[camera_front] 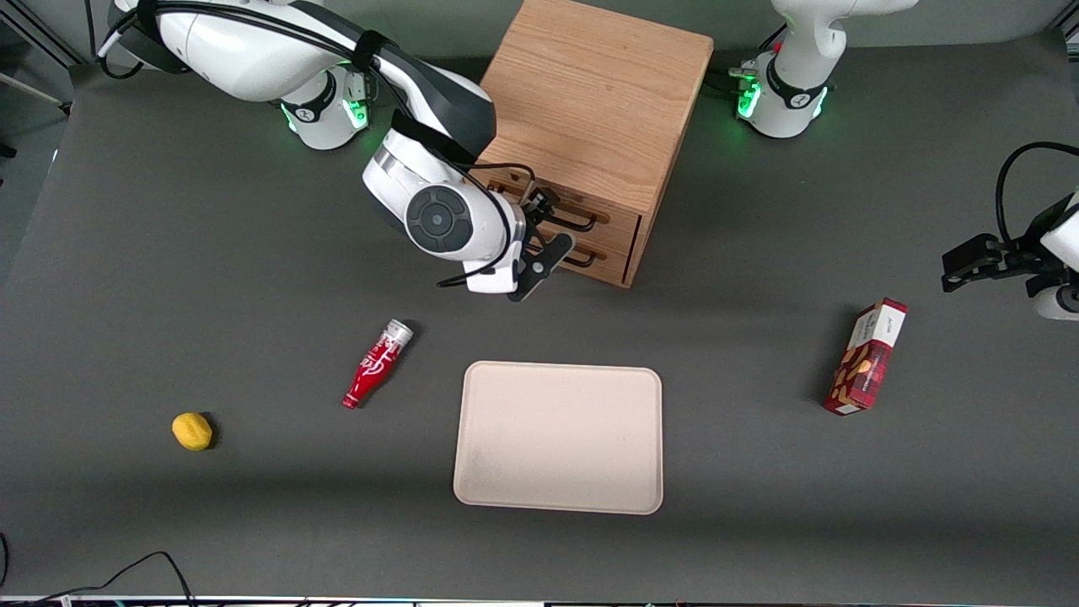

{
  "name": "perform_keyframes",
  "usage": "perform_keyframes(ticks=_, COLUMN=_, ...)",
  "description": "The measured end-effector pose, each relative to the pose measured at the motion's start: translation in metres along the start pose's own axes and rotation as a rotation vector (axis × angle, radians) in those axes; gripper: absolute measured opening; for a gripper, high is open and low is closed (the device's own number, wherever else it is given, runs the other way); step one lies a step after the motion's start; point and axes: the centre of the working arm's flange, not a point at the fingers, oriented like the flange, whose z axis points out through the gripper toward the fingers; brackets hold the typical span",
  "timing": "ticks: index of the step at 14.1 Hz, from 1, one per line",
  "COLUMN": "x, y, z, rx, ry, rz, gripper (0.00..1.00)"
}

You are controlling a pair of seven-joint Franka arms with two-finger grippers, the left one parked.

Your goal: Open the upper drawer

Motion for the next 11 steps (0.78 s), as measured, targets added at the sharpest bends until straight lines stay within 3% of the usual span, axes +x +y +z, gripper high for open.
perform_keyframes(ticks=5, x=0.001, y=0.005, z=-0.003, rx=-0.001, ry=0.006, rz=0.006, gripper=1.0)
perform_keyframes(ticks=11, x=0.008, y=0.041, z=-0.019, rx=-0.022, ry=0.046, rz=0.049, gripper=1.0)
